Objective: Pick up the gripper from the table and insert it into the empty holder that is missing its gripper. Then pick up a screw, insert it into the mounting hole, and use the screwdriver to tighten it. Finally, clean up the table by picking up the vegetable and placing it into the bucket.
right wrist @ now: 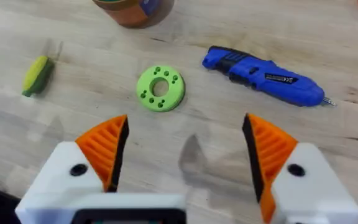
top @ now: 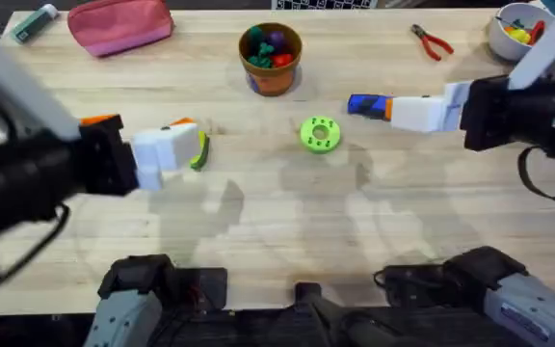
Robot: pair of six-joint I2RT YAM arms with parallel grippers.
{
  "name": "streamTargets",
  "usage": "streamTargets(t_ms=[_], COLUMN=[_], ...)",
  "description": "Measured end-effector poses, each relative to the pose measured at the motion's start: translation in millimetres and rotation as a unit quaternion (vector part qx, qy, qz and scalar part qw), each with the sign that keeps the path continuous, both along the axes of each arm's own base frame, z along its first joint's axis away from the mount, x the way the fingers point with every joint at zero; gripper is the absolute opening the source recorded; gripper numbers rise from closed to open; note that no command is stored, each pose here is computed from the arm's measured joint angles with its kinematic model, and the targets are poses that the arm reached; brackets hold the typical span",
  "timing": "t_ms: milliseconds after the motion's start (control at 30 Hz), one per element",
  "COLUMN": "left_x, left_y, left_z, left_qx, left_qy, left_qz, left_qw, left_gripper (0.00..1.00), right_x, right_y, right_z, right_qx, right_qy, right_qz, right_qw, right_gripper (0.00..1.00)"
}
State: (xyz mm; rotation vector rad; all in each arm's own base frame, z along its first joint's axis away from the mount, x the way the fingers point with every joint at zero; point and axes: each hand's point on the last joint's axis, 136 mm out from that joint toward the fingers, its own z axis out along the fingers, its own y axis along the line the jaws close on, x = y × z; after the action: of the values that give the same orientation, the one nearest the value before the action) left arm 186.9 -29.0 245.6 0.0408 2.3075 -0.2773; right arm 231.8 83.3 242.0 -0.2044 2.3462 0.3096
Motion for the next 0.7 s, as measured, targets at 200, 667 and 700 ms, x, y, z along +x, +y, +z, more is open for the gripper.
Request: streamTargets(t_ms=[200, 667, 700], left_x=[11.8, 30.8, 33.5], left_y=[12.6, 21.4, 19.1], left_z=[-24.8, -93.3, -99.6], left_qx=[0.010, 0.021, 0.028], left_qy=[0.155, 0.340, 0.352], left_qz=[0.018, 0.037, 0.032], left_qw=[0.988, 0.939, 0.935], left_gripper=[0.985, 0.988, 0.988], right_x=[4.7, 9.0, 9.0], right_y=[1.4, 2.7, 2.7], right_z=[-8.6, -18.5, -18.5], right_qx=[-0.005, -0.011, -0.011], right_qy=[0.018, 0.038, 0.038], right_qz=[0.000, 0.000, 0.000], right_qw=[1.000, 0.999, 0.999], right_gripper=[0.993, 0.994, 0.993])
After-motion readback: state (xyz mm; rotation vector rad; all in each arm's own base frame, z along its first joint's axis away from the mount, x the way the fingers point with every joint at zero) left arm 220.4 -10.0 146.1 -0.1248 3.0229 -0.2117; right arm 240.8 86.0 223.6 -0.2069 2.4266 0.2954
